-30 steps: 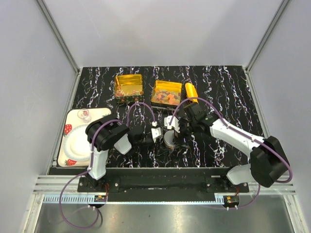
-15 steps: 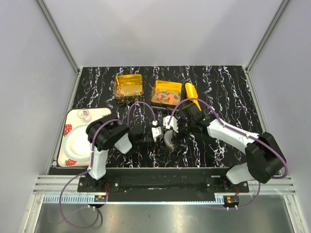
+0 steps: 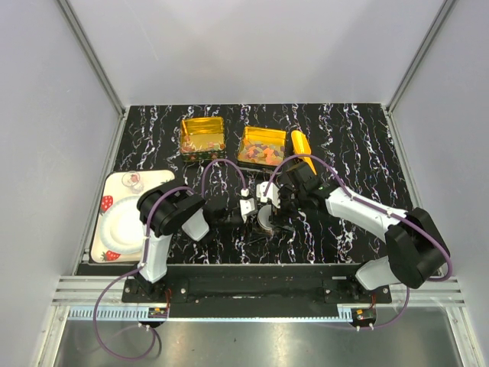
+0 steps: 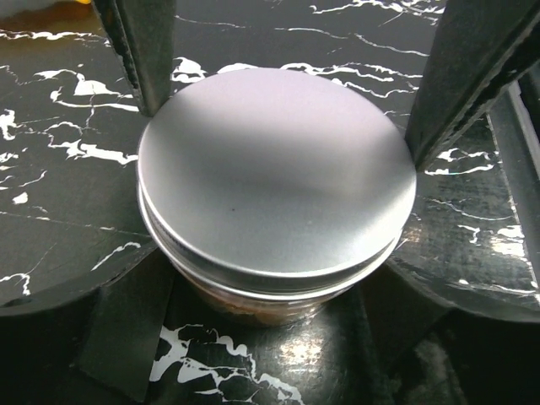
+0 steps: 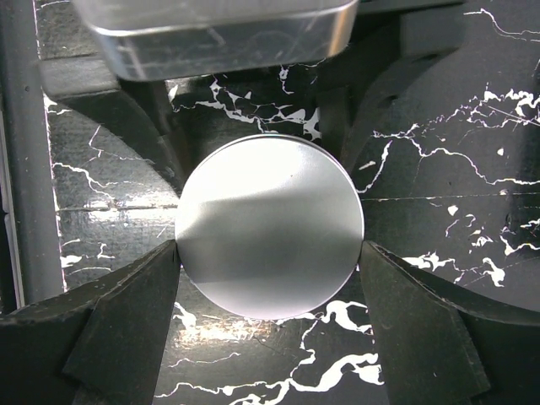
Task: Pack the candies
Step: Screw the bottle lid onto the packing bottle.
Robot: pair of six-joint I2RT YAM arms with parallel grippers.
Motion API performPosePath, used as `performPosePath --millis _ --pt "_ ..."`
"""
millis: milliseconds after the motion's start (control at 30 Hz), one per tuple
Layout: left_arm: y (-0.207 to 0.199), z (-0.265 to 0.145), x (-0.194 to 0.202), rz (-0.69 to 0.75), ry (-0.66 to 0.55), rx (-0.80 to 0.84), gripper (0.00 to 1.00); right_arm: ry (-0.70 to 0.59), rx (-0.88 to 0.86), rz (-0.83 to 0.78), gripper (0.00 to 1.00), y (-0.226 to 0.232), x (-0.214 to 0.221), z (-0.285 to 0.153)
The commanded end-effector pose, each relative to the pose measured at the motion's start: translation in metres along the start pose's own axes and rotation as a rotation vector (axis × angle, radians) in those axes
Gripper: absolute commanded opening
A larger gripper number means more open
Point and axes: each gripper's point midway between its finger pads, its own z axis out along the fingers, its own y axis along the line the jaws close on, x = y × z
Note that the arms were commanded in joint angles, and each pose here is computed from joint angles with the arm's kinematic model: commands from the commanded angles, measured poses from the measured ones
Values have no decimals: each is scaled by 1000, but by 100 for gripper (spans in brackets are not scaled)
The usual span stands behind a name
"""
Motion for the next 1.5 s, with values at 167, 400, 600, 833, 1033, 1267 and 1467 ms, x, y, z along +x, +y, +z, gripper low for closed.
performPosePath --millis 167,400,600,833,1033,1267,1467 --pt "3 4 -67 232 -247 19 64 -24 35 -19 87 -9 -13 -7" --pt "4 3 -66 230 -245 11 64 13 77 -34 87 -20 -21 -18" --pt "4 4 -66 230 -245 9 64 40 57 -54 87 -15 -21 -14" --pt "4 4 -66 226 -245 10 64 83 48 -73 87 -14 -15 -5" --pt "4 4 -67 226 -247 12 64 101 33 -79 88 -9 -13 -3" --pt "5 4 -67 225 -246 7 64 101 6 -85 88 -1 -16 -8" --pt "5 4 -67 223 -247 7 64 96 -25 -75 88 7 -16 -12"
